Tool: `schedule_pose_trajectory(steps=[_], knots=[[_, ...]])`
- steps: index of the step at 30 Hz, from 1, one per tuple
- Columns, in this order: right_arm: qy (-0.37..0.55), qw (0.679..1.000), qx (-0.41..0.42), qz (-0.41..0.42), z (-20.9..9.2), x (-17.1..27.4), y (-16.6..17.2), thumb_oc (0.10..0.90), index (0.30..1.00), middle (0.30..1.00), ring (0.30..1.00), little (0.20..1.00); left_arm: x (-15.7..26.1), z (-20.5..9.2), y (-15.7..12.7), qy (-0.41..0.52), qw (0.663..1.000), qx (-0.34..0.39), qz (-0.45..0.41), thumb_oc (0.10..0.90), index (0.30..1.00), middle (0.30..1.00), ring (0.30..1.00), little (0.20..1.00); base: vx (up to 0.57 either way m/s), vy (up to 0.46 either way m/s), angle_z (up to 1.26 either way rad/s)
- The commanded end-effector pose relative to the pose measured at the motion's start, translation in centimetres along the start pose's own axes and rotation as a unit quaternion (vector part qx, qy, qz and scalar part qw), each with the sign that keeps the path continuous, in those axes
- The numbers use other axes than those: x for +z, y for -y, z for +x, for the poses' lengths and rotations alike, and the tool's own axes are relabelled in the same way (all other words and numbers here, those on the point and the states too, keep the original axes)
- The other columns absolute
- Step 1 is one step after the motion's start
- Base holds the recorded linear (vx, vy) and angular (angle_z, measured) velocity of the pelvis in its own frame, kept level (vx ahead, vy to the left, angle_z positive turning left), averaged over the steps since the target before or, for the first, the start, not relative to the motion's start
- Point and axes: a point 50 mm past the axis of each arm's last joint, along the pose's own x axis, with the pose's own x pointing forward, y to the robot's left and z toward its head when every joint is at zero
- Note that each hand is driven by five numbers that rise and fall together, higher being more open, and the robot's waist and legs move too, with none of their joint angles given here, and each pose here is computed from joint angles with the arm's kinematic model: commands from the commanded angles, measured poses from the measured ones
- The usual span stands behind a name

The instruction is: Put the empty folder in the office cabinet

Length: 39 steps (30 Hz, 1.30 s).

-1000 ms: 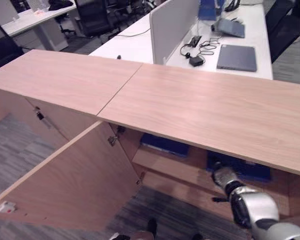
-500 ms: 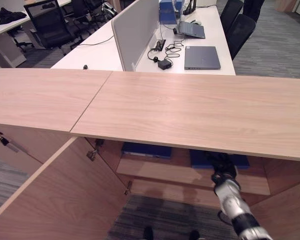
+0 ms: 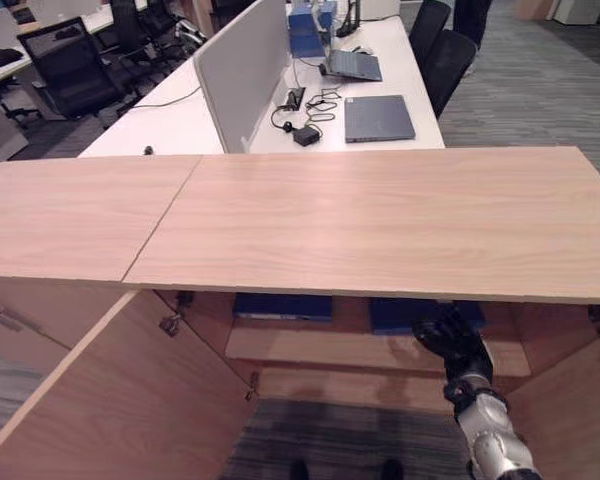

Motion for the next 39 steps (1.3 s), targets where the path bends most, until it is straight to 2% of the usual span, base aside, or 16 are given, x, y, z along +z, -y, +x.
schedule_pose_trajectory(steps=[1, 5, 10, 24, 31, 39], knots=[[0.143, 0.981, 0.035, -0.126, 1.4, 6.6, -0.6, 0.400, 0.300, 0.300, 0.300, 0.300, 7.5, 0.0, -1.3, 0.136, 0.990, 0.005, -0.023, 0.800, 0.900, 0.900, 0.900, 0.900, 0.03, -0.012, -0.16], [0.147, 0.958, 0.008, -0.244, 1.9, 7.6, 0.7, 0.400, 0.300, 0.300, 0.300, 0.300, 7.9, -0.1, -1.4, 0.148, 0.989, -0.002, -0.009, 0.800, 0.900, 0.900, 0.900, 0.900, 0.01, -0.004, -0.01], [0.136, 0.949, -0.008, -0.284, 3.1, 7.9, 1.1, 0.400, 0.300, 0.300, 0.300, 0.300, 8.2, -0.1, -1.6, 0.152, 0.988, -0.001, 0.010, 0.800, 0.900, 0.900, 0.900, 0.900, -0.04, -0.027, 0.01], [0.178, 0.940, -0.066, -0.285, 7.1, 13.8, 0.6, 0.400, 0.300, 0.300, 0.300, 0.300, 11.1, -0.8, -3.8, 0.202, 0.978, 0.035, 0.040, 0.800, 0.900, 0.900, 0.900, 0.900, -0.12, -0.027, 0.12], [0.191, 0.935, -0.100, -0.280, 8.3, 16.2, 0.7, 0.400, 0.300, 0.300, 0.300, 0.300, 11.6, -1.0, -3.7, 0.216, 0.974, 0.036, 0.053, 0.800, 0.900, 0.900, 0.900, 0.900, -0.05, -0.027, 0.20], [0.212, 0.930, -0.121, -0.277, 8.7, 18.4, 0.5, 0.400, 0.300, 0.300, 0.300, 0.300, 12.1, -1.1, -4.0, 0.224, 0.973, 0.042, 0.028, 0.800, 0.900, 0.900, 0.900, 0.900, -0.01, -0.011, 0.16]])
